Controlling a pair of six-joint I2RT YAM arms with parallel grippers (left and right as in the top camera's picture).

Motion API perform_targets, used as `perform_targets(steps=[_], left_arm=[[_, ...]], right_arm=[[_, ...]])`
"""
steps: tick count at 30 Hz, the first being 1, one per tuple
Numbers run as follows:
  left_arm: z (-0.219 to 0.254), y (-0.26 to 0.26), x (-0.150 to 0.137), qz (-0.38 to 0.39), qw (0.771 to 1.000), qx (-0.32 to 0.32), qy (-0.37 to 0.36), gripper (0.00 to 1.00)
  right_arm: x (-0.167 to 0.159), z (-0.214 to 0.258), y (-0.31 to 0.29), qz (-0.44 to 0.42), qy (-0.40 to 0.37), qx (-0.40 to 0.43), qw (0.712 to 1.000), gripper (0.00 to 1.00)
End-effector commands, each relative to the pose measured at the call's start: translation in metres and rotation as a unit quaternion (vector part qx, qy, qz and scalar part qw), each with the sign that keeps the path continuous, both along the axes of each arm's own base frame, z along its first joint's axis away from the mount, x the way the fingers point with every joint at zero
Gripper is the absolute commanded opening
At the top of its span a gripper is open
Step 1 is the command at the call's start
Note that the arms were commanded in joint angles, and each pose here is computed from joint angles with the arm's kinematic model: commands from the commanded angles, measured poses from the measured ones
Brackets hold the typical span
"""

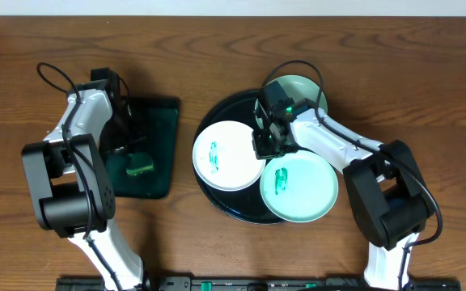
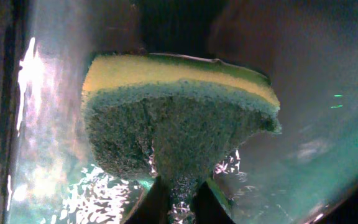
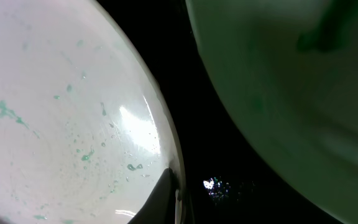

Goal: Clean dirty plates on tray and stack at the side
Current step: 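Grasp the green sponge with the left gripper and lift it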

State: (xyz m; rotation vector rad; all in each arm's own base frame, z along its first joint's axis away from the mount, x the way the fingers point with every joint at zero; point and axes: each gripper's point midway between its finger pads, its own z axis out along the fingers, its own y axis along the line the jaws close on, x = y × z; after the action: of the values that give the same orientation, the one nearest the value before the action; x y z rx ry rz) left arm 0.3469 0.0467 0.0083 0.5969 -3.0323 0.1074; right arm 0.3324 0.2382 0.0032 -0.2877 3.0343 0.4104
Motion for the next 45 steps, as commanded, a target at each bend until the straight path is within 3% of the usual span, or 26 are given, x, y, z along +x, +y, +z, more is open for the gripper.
perform_targets(steps=[1,7,10,16,20,27,37,45], left_arm=[[-0.013,-0.006,-0.006,-0.005,1.0,-0.014,0.017,0.08],[-0.007,-0.025,-0.01,-0.008,0.997,-0.069,0.022,0.07],[0.003,-0.029,-0.004,-0.014,0.998,-0.067,0.004,0.07],[0.058,-0.026,0.013,-0.048,0.996,0.009,-0.08,0.07],[0.117,-0.028,0.026,-0.07,0.979,0.083,-0.173,0.07],[0.18,-0.019,0.036,-0.053,0.942,0.195,-0.268,0.07],[0.218,-0.026,0.057,-0.043,0.898,0.268,-0.346,0.07],[0.222,-0.029,0.061,-0.042,0.893,0.271,-0.357,0.07]], right_arm=[[-0.01,-0.01,-0.003,0.012,0.018,-0.01,1.0,0.03],[-0.01,-0.01,-0.003,0.012,0.018,-0.01,1.0,0.03],[-0.01,-0.01,-0.003,0.012,0.019,-0.01,1.0,0.03],[-0.011,-0.01,-0.004,0.014,0.019,-0.01,1.0,0.03],[-0.01,-0.01,-0.003,0.014,0.017,-0.009,1.0,0.03],[-0.01,-0.01,-0.003,0.017,0.016,-0.01,1.0,0.03],[-0.01,-0.01,-0.003,0.02,0.015,-0.01,1.0,0.03],[-0.008,-0.01,-0.002,0.022,0.012,-0.008,1.0,0.04]])
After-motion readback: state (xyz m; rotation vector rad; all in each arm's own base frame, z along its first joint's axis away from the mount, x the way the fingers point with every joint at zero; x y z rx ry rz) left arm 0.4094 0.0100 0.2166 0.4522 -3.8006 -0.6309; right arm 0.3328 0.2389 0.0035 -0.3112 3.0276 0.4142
